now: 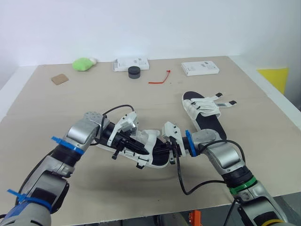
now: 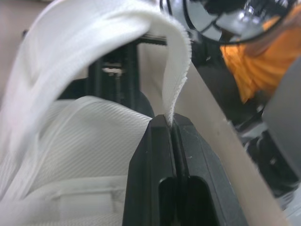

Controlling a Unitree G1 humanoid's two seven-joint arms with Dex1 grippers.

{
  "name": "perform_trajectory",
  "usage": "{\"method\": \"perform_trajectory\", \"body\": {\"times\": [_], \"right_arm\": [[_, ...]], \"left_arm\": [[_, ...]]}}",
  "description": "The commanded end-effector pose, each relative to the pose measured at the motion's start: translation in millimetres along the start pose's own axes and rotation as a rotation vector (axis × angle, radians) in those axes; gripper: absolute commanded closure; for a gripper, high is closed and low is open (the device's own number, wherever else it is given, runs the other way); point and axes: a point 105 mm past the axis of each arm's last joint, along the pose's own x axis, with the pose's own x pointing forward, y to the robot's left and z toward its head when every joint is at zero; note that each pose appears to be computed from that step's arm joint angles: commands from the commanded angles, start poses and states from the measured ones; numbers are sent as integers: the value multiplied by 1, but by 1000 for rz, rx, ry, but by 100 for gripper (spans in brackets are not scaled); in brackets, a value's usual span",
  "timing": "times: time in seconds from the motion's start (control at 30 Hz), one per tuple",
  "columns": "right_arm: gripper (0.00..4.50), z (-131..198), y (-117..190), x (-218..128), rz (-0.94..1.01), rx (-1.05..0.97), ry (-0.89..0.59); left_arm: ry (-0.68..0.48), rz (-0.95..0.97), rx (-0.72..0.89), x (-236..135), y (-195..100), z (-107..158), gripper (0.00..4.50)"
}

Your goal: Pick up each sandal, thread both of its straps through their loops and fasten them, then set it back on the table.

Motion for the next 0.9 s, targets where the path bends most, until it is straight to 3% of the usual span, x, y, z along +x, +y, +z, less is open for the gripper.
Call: {"method": "perform_trajectory", "body": {"times": [0.03,0.33,0.47,0.63,0.9], "right_arm": [[450,-20,3,3,6,73,50],[450,-20,3,4,9,73,50],[450,-19,3,4,10,70,50],[450,-20,3,4,10,71,53],[450,-21,4,4,11,75,52]], "left_arm": [[84,-42,3,2,-13,-25,449],[115,-38,99,3,-23,-29,449],[77,-33,54,3,-22,-23,320],[21,-7,45,-1,-19,-7,84],[-25,61,41,-32,-22,24,84]]}}
